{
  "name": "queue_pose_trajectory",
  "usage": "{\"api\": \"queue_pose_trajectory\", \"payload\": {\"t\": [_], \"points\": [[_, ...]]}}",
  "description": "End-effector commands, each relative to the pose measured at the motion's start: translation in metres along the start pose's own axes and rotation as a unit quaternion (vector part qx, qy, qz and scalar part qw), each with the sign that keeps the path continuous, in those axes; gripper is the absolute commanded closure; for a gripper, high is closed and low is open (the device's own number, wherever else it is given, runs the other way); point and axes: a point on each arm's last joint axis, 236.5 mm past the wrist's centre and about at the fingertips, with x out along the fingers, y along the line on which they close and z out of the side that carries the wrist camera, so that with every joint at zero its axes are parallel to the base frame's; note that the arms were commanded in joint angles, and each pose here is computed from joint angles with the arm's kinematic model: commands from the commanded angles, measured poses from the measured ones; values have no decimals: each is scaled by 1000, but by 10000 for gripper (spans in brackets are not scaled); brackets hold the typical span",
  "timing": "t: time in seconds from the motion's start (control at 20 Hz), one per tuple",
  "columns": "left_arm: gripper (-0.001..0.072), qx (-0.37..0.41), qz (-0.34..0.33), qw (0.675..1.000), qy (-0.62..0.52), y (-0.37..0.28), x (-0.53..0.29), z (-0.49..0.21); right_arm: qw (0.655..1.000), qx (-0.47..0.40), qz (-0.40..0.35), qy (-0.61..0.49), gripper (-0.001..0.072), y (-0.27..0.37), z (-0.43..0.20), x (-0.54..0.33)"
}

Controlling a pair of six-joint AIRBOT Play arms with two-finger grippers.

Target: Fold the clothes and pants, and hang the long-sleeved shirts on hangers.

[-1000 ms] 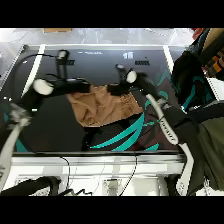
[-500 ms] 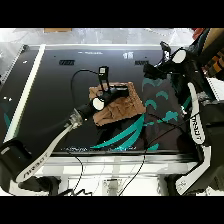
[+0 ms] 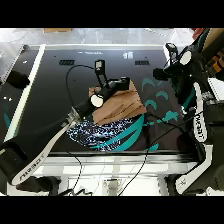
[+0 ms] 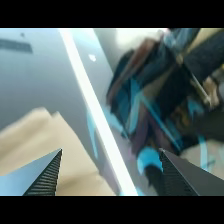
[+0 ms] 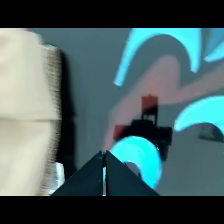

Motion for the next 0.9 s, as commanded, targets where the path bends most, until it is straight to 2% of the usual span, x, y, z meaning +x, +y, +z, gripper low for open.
{"api": "queue_pose_trajectory", "payload": {"t": [0.0,0.1,0.15,0.25,0.3,0.45,0.55,0.85], "points": [[3,4,4,1000,-30,6,-12,35,994,-16,93,47,690,3,-35,30],[3,2,6,999,-37,9,-14,43,970,2,235,56,688,43,-53,38],[3,2,9,999,-38,12,-14,44,963,27,264,56,645,51,-55,43],[3,2,6,999,-32,11,-14,41,959,77,264,70,154,53,-62,61],[3,2,6,1000,-31,11,-14,41,959,91,255,78,96,52,-64,70],[3,2,5,1000,-29,11,-14,40,962,129,229,72,88,58,-59,98],[3,2,6,1000,-30,12,-14,41,963,149,218,58,22,64,-52,112],[3,2,9,999,-31,15,-14,42,955,158,226,111,24,92,-80,140]]}}
